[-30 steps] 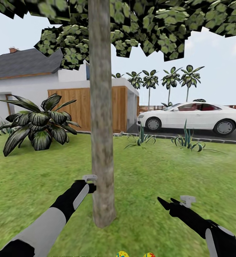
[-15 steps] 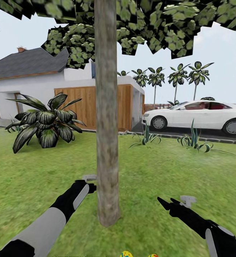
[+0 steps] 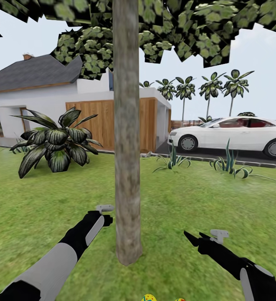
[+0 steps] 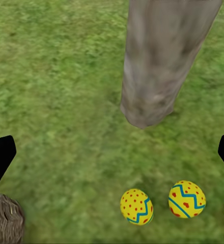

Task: Take the three Easter eggs out of the wicker basket on the lawn in the garden, then place them on the lawn next to a single tree (choose any tree) so that all three eggs are next to the same tree and none are left in the basket.

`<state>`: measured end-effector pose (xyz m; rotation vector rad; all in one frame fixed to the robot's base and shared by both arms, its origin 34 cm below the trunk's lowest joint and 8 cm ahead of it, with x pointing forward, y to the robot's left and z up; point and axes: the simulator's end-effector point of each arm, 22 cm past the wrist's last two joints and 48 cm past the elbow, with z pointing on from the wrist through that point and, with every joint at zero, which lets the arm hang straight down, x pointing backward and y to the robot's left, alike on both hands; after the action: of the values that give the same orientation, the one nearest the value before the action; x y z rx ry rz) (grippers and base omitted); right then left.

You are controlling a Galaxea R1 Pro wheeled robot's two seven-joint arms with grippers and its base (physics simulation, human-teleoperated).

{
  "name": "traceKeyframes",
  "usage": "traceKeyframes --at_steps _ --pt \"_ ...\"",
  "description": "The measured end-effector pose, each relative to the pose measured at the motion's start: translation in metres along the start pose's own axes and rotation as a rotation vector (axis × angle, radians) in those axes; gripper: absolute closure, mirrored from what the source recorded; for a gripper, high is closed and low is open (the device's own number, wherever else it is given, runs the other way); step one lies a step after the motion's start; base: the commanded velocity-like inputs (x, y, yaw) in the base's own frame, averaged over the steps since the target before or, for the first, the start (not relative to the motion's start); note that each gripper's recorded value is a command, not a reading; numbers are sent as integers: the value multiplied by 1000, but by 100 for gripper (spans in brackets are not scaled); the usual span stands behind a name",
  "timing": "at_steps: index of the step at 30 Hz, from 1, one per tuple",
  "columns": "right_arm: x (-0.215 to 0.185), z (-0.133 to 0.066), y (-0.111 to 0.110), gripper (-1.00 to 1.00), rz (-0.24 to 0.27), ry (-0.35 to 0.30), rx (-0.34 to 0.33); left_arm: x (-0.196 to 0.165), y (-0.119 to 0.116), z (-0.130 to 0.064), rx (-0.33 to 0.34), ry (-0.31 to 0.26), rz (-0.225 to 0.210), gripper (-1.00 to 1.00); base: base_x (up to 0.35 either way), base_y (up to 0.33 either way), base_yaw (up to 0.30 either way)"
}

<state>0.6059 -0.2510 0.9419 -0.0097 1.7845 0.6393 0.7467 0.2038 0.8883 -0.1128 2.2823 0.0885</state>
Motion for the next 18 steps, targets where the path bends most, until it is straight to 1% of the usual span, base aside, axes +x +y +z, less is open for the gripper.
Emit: traceKeyframes --at_steps 18 --pt "-17 -3 7 -100 9 17 6 -14 0 -12 -1 15 3 -100 0 0 61"
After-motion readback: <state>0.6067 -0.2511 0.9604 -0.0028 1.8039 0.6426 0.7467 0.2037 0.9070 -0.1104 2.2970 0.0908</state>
